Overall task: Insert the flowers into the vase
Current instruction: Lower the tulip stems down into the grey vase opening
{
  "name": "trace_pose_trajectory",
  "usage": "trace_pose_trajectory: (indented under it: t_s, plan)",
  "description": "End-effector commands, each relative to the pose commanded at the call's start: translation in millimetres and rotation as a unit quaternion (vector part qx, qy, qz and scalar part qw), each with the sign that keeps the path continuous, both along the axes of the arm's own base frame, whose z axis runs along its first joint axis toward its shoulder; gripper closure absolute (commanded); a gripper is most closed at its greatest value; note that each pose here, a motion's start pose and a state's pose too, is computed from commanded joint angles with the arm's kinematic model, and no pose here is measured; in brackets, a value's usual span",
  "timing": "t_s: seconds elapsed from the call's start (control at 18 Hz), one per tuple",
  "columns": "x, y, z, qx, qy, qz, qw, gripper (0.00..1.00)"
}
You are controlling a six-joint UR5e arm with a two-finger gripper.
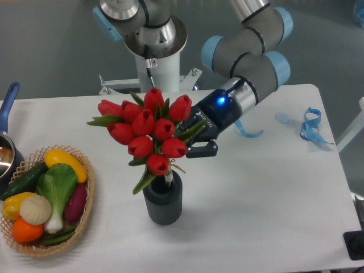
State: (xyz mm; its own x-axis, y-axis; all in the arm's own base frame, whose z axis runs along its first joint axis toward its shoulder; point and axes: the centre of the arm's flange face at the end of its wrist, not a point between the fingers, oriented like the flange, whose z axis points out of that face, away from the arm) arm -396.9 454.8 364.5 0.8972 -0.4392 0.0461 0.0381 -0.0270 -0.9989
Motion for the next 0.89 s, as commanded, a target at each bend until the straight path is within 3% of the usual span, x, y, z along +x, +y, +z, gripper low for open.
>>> trace_pose_trajectory:
  t_s: [0.17,0.61,0.89]
  plan:
    - [6.0,2.7,-21.1,0.004,0.008,-0.005,1.0,1.0]
    - [8.6,4.2,-65.0,-0.017,-0.024,-0.007,0.9995,1.0]
    - [1.4,4.1,-90.2,-0.019,-0.018,-0.004,0.9997,0.98]
